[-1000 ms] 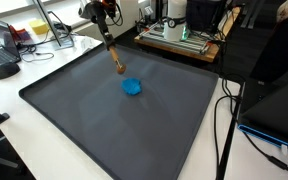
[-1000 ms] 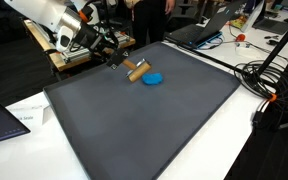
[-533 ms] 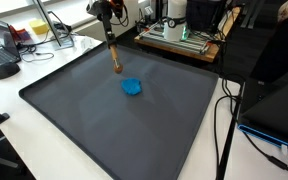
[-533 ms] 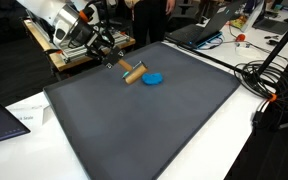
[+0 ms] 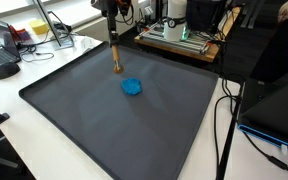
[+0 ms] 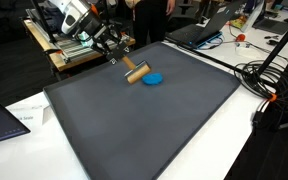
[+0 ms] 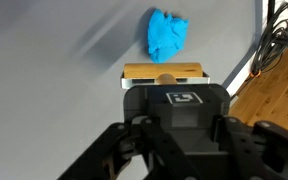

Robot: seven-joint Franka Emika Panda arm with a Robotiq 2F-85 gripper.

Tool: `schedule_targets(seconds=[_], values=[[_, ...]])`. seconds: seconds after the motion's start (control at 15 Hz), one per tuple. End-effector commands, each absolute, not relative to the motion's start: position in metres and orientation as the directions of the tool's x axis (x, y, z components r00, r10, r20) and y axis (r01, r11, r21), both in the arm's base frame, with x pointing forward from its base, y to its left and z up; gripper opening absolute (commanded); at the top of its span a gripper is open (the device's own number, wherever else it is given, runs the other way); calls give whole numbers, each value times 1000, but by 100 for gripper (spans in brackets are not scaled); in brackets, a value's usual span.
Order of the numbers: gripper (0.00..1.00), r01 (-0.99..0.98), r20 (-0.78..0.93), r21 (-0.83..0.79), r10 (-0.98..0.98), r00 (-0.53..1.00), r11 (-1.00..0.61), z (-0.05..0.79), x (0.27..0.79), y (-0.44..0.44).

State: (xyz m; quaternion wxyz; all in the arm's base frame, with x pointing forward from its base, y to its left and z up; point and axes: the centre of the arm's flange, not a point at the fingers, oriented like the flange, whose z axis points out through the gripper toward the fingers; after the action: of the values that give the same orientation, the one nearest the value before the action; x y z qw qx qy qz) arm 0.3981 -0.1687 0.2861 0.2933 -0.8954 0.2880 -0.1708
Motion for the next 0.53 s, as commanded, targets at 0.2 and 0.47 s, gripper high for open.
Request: schedule_targets(seconds=[0.2, 0.47], values=[[22, -411, 224, -520, -584, 780, -749, 340, 416, -111], [22, -396, 221, -392, -502, 836, -831, 362, 430, -86]])
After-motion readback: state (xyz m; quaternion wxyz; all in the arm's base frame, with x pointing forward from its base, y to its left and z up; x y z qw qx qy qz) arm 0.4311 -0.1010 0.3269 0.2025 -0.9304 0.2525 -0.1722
